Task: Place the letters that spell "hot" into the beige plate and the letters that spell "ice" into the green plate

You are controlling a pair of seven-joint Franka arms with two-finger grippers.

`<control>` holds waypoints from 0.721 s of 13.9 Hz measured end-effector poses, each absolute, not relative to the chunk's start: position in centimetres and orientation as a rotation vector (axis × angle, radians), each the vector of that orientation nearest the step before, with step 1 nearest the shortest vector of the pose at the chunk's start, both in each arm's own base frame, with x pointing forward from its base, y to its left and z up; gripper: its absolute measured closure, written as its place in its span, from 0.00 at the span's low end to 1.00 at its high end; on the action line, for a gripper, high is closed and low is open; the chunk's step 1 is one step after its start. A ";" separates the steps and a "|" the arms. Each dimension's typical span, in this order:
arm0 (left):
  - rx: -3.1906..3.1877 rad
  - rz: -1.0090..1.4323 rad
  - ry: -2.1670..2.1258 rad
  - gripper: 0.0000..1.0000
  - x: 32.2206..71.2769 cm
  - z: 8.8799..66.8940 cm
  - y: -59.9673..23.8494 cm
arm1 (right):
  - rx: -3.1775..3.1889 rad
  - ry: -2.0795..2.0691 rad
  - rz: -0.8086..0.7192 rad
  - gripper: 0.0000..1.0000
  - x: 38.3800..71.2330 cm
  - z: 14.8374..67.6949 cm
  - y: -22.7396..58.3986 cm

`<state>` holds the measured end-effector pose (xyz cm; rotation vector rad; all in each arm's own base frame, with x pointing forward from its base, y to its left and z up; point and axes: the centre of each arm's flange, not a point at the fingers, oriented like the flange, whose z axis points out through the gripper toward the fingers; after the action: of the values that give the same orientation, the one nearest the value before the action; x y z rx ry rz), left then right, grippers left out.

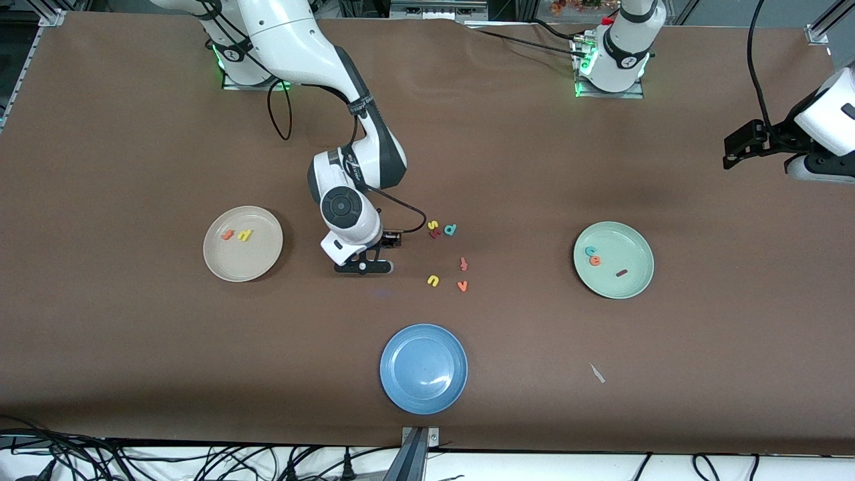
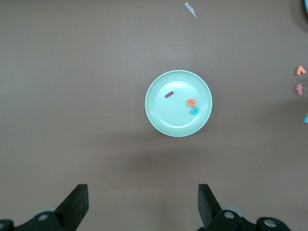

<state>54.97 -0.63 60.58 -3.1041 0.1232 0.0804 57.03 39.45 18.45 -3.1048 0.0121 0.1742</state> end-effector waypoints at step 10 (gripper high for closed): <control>-3.104 0.082 0.121 0.00 55.0 60.6 -0.5 | -3.079 0.027 0.150 0.28 56.8 17.7 40.2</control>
<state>54.96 -0.54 60.57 -3.1043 0.1205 0.0821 56.79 40.16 17.71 -3.0792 0.0271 0.1502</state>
